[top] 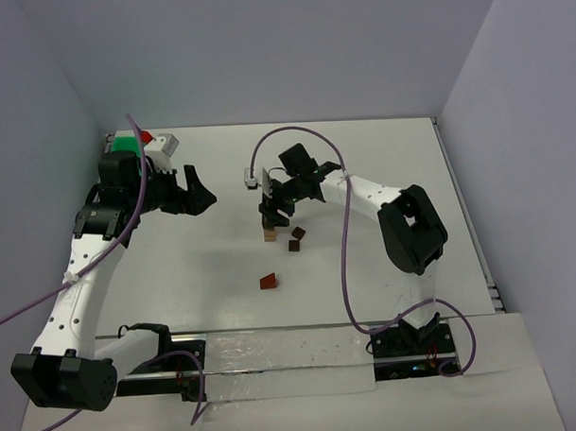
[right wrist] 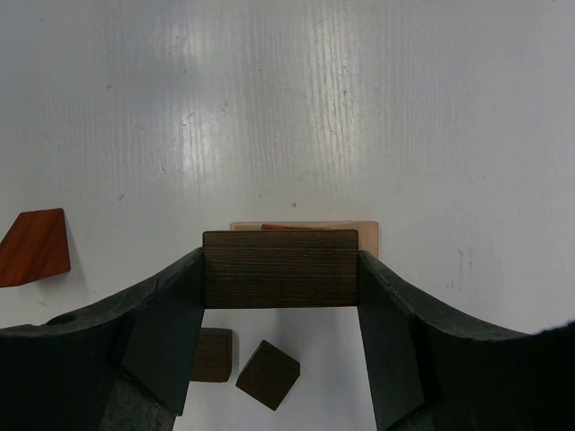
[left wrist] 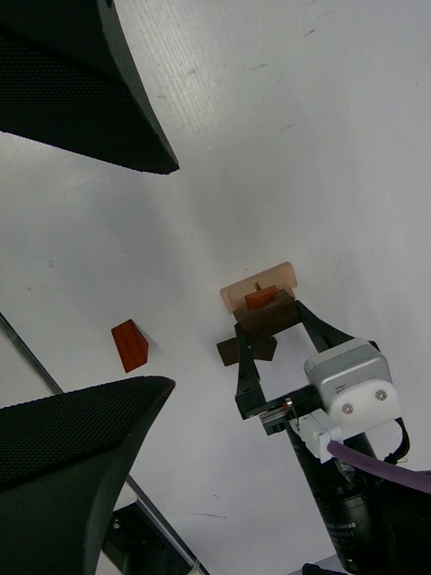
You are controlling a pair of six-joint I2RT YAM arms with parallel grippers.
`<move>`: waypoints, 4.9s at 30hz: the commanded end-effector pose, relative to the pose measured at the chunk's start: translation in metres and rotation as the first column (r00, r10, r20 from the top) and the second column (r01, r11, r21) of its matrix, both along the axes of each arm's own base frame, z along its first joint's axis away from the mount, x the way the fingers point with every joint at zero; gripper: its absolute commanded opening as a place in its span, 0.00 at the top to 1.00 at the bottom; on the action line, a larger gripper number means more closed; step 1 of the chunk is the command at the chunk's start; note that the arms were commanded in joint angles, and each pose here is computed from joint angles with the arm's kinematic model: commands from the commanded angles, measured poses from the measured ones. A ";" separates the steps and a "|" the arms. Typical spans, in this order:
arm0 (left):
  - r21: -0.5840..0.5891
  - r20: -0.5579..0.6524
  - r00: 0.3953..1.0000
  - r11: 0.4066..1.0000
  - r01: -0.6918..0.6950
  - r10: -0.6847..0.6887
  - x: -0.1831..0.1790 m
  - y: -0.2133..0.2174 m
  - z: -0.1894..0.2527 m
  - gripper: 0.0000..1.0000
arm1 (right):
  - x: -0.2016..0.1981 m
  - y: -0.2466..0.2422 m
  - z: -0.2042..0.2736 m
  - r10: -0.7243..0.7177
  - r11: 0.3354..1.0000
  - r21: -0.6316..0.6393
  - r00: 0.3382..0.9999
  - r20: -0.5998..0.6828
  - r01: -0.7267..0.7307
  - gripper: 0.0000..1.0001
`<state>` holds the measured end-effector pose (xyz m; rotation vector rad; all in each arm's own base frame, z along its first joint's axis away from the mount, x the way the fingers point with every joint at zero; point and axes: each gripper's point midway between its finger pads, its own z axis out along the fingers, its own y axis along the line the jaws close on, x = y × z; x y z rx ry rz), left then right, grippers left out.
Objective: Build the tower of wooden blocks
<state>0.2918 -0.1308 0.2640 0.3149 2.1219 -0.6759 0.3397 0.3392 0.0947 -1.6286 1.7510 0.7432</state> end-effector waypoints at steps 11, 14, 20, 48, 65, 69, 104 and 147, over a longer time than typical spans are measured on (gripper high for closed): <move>-0.017 0.058 0.998 0.999 0.028 -0.027 0.002 -0.002 0.016 0.01 | 0.007 0.003 -0.004 -0.005 1.000 0.026 1.000 0.009 0.004 0.61; -0.018 0.060 0.998 0.999 0.036 -0.035 0.001 -0.002 0.016 0.01 | 0.008 0.003 -0.005 -0.010 1.000 0.023 1.000 0.006 0.010 0.60; -0.024 0.059 0.997 0.998 0.050 -0.048 0.000 -0.004 0.016 0.01 | 0.008 0.003 -0.008 -0.016 1.000 0.026 1.000 0.002 0.016 0.57; -0.034 0.054 0.996 0.997 0.066 -0.064 -0.002 -0.005 0.014 0.01 | 0.015 -0.001 -0.013 -0.042 0.999 0.031 0.999 0.003 0.042 0.46; -0.036 0.057 0.996 0.997 0.067 -0.065 -0.002 -0.005 0.015 0.01 | 0.015 -0.001 -0.014 -0.038 0.999 0.027 0.999 0.000 0.038 0.40; -0.037 0.054 0.996 0.997 0.066 -0.064 -0.002 -0.005 0.014 0.01 | 0.014 -0.001 -0.014 -0.038 0.999 0.026 0.999 -0.002 0.038 0.39; -0.037 0.055 0.997 0.997 0.065 -0.062 -0.002 -0.005 0.014 0.01 | 0.009 0.004 -0.018 -0.014 1.000 0.003 1.000 -0.001 0.014 0.33; -0.033 0.055 0.996 0.997 0.072 -0.070 -0.004 -0.005 0.012 0.01 | 0.006 0.007 -0.015 -0.005 1.000 0.008 1.000 0.002 0.005 0.00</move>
